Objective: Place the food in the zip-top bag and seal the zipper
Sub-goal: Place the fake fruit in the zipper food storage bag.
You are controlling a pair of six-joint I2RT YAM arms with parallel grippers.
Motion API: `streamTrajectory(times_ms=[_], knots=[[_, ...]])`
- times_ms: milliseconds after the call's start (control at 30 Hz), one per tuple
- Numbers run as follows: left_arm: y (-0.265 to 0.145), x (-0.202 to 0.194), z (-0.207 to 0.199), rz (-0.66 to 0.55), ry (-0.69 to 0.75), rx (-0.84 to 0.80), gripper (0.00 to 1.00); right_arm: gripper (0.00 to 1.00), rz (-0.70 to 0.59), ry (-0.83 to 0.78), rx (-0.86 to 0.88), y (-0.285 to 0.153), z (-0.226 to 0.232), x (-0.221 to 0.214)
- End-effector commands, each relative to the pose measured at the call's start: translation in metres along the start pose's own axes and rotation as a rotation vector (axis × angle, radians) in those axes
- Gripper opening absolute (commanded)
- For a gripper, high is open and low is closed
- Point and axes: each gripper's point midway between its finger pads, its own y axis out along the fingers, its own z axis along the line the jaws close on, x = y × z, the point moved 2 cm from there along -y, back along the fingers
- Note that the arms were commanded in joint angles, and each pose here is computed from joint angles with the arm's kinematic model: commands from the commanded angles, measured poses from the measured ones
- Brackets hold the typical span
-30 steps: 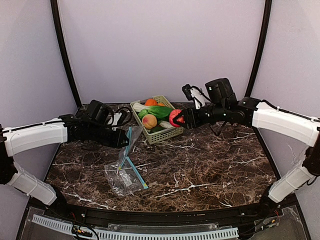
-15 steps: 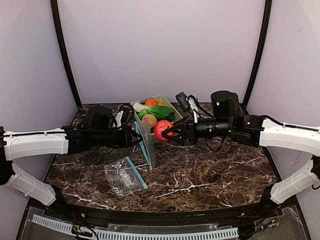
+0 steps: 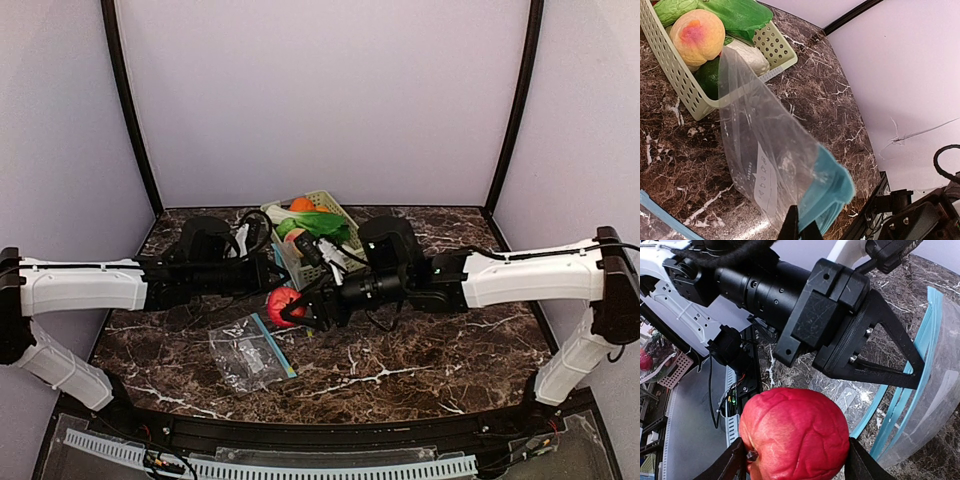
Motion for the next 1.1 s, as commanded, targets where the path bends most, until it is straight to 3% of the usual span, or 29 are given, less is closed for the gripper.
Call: streamTrajectory(times_ms=[0, 333, 1067], knots=[[0.001, -0.007, 0.010, 0.013, 0.015, 0.036, 0.01, 0.42, -0.048, 0.000, -0.031, 0.016, -0.003, 0.017], [-0.002, -0.012, 0.015, 0.028, 0.030, 0.055, 0.01, 0.41, -0.014, 0.046, -0.175, 0.030, -0.033, 0.006], [-0.006, -0.027, 0.022, 0.093, 0.054, 0.070, 0.01, 0.39, 0.000, 0.122, -0.397, 0.014, -0.074, -0.005]])
